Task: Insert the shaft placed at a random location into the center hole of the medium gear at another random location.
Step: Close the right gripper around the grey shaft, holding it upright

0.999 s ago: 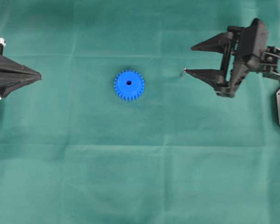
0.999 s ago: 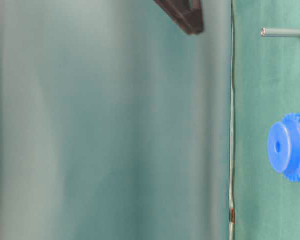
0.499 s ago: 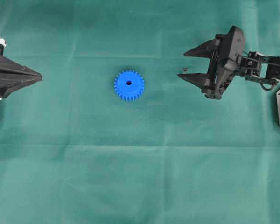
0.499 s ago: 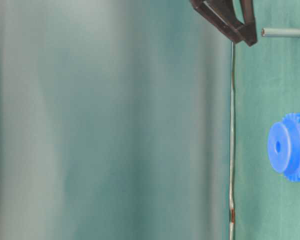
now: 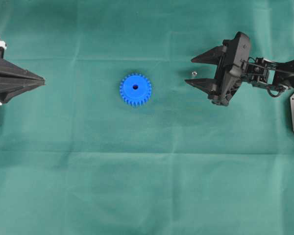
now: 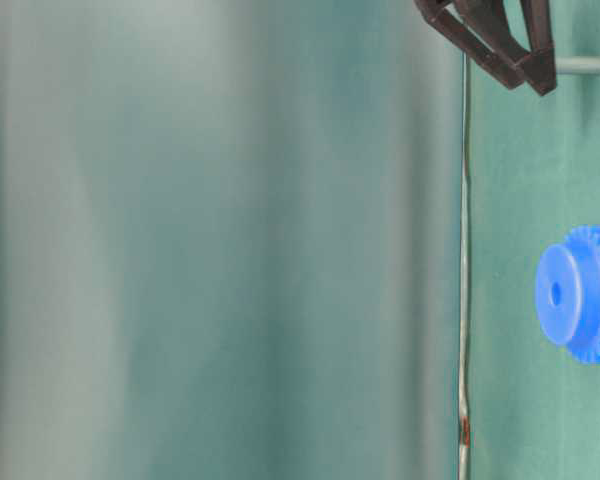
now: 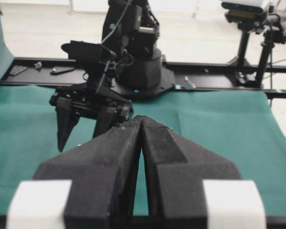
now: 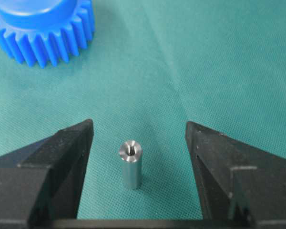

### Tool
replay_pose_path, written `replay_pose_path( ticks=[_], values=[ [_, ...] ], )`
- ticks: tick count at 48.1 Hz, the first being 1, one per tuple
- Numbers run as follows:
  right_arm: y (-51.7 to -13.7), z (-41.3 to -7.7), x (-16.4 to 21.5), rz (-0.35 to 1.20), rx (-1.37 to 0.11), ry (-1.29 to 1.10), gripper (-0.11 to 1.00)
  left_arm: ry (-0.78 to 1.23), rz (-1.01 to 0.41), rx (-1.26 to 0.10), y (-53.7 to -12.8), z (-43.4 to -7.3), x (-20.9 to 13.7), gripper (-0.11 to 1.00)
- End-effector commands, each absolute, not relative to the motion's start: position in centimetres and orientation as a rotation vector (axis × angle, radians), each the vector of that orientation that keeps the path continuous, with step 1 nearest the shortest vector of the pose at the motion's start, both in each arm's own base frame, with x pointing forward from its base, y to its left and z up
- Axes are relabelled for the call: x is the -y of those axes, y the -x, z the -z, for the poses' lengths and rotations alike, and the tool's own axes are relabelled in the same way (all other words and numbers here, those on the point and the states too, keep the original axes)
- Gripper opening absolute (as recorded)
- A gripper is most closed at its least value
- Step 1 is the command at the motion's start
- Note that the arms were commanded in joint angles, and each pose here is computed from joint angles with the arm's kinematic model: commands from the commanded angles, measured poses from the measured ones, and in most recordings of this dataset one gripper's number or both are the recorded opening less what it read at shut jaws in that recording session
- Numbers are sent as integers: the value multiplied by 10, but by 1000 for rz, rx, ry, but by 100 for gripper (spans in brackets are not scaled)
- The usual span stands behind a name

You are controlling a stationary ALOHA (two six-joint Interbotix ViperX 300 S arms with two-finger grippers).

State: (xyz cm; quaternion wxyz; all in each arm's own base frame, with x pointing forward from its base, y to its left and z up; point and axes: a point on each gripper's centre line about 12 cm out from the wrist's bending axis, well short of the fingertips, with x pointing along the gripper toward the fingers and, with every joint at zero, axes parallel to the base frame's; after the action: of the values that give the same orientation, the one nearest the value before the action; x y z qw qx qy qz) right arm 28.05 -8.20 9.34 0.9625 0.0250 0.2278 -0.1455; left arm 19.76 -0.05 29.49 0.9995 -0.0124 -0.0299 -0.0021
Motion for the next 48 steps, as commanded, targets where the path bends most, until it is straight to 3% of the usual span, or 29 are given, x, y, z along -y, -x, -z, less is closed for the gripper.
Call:
replay_pose_path(
  ticks=[1, 8, 20, 36, 44, 48],
  values=[
    [-285, -101, 85, 300, -424, -42, 73, 23, 5, 77, -200, -302, 1, 0],
    [-284, -100, 84, 299, -430, -42, 66, 25, 5, 72, -200, -302, 1, 0],
    [-282, -96, 84, 295, -459, -44, 31, 25, 5, 72, -199, -302, 1, 0],
    [-285, -99, 84, 294, -449, -40, 29, 23, 5, 60, -200, -300, 1, 0],
    [-286, -99, 85, 294, -447, -40, 15, 25, 5, 55, -199, -300, 1, 0],
    [-287, -99, 84, 292, -447, -40, 14, 23, 5, 55, -199, -300, 1, 0]
  ],
)
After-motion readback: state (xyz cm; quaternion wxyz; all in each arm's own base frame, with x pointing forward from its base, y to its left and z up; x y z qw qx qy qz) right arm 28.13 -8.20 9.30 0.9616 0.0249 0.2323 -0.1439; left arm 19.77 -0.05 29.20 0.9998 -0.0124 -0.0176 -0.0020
